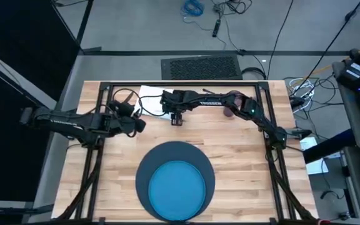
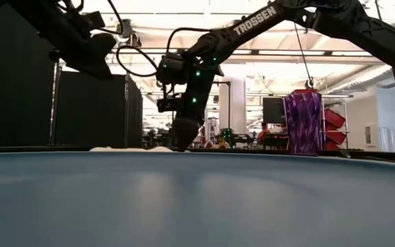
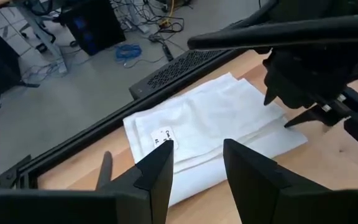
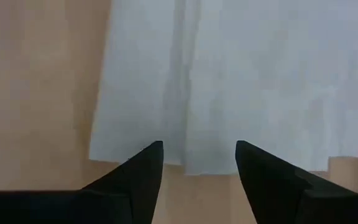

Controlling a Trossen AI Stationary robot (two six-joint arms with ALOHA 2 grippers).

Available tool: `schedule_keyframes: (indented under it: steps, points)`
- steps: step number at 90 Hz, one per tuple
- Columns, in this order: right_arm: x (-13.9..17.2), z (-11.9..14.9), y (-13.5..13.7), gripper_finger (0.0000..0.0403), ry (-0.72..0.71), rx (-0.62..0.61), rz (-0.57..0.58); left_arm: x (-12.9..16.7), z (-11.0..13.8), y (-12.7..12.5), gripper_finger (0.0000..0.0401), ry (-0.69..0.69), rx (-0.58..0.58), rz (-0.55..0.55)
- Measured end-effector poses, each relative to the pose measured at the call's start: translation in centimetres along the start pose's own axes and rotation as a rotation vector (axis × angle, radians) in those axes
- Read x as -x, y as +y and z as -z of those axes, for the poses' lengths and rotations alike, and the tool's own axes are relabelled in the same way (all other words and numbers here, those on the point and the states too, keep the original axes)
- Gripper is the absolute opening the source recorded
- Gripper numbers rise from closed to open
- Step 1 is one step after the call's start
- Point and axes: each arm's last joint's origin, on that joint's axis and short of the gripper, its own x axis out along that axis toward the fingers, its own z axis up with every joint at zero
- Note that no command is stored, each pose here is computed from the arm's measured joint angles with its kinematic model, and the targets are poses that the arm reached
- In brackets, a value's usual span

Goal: Set table place
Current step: Fold the white napkin

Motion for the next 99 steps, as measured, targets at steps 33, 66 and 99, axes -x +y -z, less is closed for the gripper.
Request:
schedule_keyframes:
  steps: [33,66,99]
  points:
    - [0.0,0.2,0.1,0.0154,0.024,-0.013,0.011,0.0,0.1,-0.1,0.0127,0.017,0.0,0.024]
    - [-0.1,0.1,0.0,0.014,0.018,-0.03,0.032,0.0,0.1,-0.1,0.0127,0.017,0.001,0.024]
    - [-1.6,-0.1,1.1,0.001,0.006,-0.005,-0.021,0.0,0.1,-0.1,0.0127,0.018,0.001,0.025]
